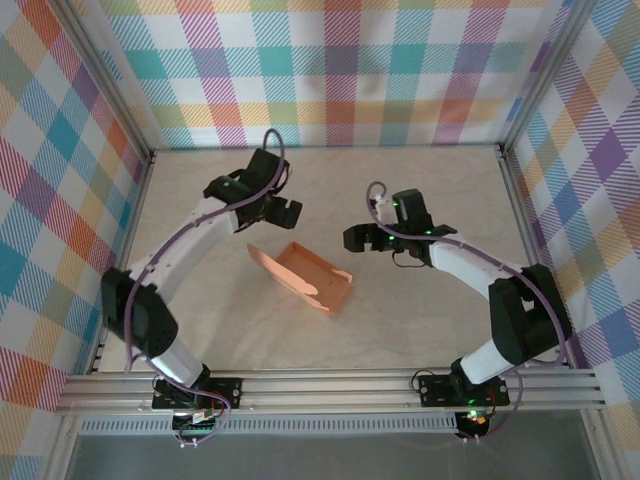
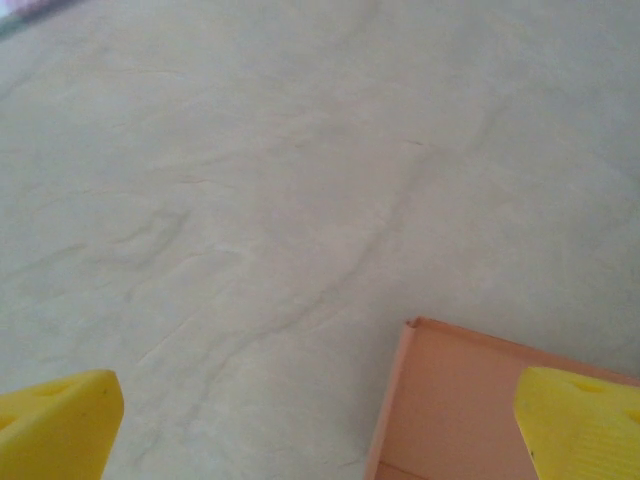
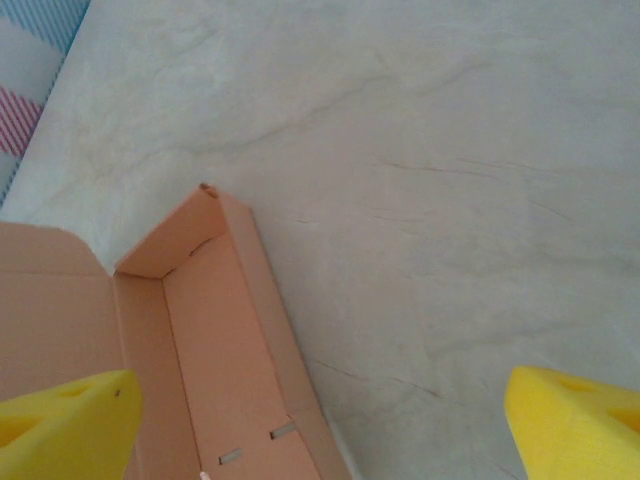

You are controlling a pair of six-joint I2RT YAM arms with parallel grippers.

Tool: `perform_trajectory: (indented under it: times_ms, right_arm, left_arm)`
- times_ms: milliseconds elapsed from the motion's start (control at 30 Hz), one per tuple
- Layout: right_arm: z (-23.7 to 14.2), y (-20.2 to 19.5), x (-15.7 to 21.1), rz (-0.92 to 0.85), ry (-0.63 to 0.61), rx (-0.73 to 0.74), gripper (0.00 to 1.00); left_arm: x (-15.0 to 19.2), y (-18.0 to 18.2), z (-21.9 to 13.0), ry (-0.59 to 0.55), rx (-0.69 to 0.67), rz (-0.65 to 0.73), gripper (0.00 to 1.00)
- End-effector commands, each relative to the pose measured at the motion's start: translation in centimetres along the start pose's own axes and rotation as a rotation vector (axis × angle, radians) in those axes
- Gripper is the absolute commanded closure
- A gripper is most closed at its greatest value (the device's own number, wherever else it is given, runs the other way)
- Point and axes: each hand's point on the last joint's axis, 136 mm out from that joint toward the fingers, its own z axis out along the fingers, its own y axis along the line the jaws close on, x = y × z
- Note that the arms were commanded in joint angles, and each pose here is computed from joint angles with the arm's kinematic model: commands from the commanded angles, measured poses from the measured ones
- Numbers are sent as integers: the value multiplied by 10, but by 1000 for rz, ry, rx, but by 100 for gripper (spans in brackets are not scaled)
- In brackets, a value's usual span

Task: Fold the paper box

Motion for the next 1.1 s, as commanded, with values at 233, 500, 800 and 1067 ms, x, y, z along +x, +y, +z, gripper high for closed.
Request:
perform_trajectory:
  times_ms: [233,500,800,1067]
  right_arm:
    - [25,9,-7,-76,25,10,7]
    - [30,9,-4,-57,36,4,7]
    - [24,2,-2,-55,25,46,7]
    - [18,-16,-7,-13,-45,144,7]
  left_arm:
    - [99,127,-69,-122,-231,-627,0]
    - [169,92,-30,32,-93,-864,5]
    - [194,14,33,174,174,-1030,33]
    - [186,-36,52,251,252,-948,44]
